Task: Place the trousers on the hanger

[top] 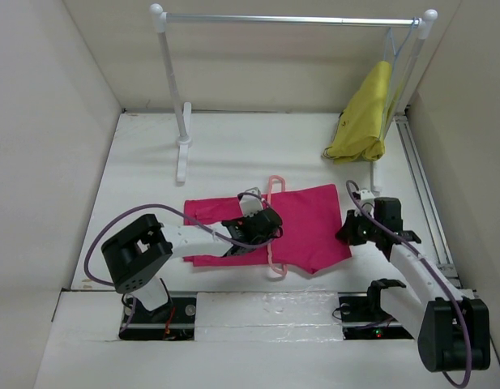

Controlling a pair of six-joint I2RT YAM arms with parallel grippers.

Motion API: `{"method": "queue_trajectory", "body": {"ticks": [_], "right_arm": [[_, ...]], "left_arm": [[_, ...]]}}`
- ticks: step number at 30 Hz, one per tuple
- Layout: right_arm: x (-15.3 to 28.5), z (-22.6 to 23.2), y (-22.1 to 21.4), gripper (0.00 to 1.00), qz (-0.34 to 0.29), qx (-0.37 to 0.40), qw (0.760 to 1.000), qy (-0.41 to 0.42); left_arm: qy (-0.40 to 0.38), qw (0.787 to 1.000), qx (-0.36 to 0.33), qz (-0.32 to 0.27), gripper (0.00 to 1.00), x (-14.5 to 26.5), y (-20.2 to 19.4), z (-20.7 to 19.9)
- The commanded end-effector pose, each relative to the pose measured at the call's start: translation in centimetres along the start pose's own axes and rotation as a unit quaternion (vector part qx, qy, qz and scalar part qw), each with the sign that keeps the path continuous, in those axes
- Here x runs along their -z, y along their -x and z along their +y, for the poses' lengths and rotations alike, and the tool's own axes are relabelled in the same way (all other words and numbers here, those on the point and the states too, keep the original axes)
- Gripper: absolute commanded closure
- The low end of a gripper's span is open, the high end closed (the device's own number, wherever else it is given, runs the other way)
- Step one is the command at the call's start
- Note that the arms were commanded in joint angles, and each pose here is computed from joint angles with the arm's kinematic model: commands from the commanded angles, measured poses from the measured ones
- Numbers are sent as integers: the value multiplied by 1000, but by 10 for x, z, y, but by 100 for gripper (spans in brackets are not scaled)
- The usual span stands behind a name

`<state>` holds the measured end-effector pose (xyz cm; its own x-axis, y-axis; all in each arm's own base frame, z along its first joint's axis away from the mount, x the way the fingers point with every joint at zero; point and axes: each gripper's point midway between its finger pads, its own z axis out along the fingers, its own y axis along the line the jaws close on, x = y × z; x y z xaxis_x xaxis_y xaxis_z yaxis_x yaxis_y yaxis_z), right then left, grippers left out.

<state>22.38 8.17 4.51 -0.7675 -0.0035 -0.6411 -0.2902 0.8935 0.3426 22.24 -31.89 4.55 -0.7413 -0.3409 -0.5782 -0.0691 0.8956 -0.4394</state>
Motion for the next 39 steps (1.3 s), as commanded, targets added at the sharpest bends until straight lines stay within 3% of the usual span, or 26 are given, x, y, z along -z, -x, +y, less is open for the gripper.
{"method": "queue_trajectory", "body": {"ticks": [1, 13, 25, 33, 39], "right_arm": [[6, 3, -22, 100, 28, -17, 999, 3], [-2, -20, 0, 100, 16, -22, 999, -16], [19, -51, 24, 100, -12, -20, 999, -45], [22, -52, 10, 100, -16, -29, 998, -52], [23, -53, 8, 100, -11, -35, 998, -58]], "left_arm": [[54, 997, -8, -58, 100, -5, 31, 24], [91, 993, -61, -51, 100, 11, 20, 61], [116, 987, -105, -31, 100, 16, 10, 88], [84, 993, -85, 3, 100, 29, -12, 83], [95, 993, -70, -4, 100, 35, -5, 84]]}}
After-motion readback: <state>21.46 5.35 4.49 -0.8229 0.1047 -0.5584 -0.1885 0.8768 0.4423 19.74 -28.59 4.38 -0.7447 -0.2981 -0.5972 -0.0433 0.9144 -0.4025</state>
